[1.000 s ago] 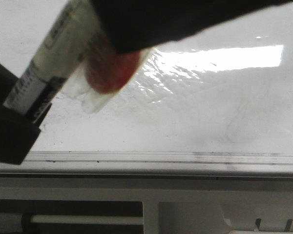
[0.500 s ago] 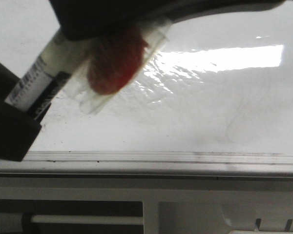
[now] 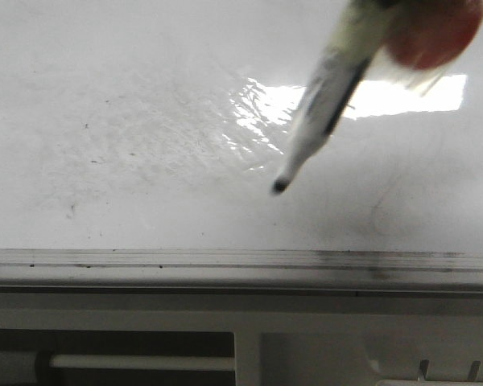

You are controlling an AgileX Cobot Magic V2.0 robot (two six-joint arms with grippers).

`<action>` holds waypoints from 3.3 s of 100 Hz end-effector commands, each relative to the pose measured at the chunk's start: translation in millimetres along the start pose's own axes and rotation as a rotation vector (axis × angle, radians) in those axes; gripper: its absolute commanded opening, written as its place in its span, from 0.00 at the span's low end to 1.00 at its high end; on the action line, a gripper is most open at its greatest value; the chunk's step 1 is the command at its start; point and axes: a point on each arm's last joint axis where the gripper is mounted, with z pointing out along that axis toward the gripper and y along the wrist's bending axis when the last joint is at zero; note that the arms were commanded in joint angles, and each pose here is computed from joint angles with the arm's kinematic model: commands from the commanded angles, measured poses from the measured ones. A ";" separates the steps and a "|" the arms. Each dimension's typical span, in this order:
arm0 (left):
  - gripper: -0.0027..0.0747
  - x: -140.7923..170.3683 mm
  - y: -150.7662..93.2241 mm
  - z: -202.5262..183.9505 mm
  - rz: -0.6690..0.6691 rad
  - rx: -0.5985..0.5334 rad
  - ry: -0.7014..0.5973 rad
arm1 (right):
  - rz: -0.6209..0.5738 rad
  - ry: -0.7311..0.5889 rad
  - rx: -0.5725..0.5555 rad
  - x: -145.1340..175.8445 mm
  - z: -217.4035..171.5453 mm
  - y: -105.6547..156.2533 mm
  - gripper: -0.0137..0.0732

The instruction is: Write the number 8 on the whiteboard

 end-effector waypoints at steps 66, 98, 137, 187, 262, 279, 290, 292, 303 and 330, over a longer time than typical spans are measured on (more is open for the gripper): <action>0.01 11.8 7.3 -12.1 -0.165 -0.167 -0.011 | -0.121 -0.337 0.536 -9.5 -29.2 -34.3 0.11; 0.01 8.8 11.5 -12.9 -0.162 -0.211 -0.048 | -0.154 -0.243 0.551 -7.7 -9.8 -43.3 0.11; 0.01 9.0 11.2 -12.8 -0.162 -0.208 -0.046 | -0.072 -0.171 0.544 -6.8 20.7 -54.3 0.11; 0.01 9.3 10.8 -12.7 -0.162 -0.204 -0.042 | 0.022 -0.008 0.589 15.1 0.7 -43.5 0.11; 0.01 10.4 9.2 -12.4 -0.164 -0.187 -0.028 | -0.048 -0.147 0.570 3.2 9.5 -43.5 0.11; 0.01 10.4 9.2 -12.4 -0.164 -0.187 -0.028 | -0.049 -0.192 0.597 -8.9 1.0 -45.7 0.11; 0.01 10.4 9.2 -12.4 -0.164 -0.187 -0.028 | -0.042 -0.188 0.594 -10.6 2.2 -46.4 0.11; 0.01 10.4 9.2 -12.4 -0.164 -0.187 -0.028 | -0.039 -0.189 0.592 -10.6 2.2 -46.3 0.11; 0.01 10.5 9.1 -12.4 -0.164 -0.186 -0.027 | -0.031 -0.275 0.564 -21.1 -8.8 -39.7 0.11; 0.22 11.4 10.0 -10.0 -0.161 -0.182 -0.015 | -0.008 -0.387 0.410 -33.5 -40.4 -4.1 0.11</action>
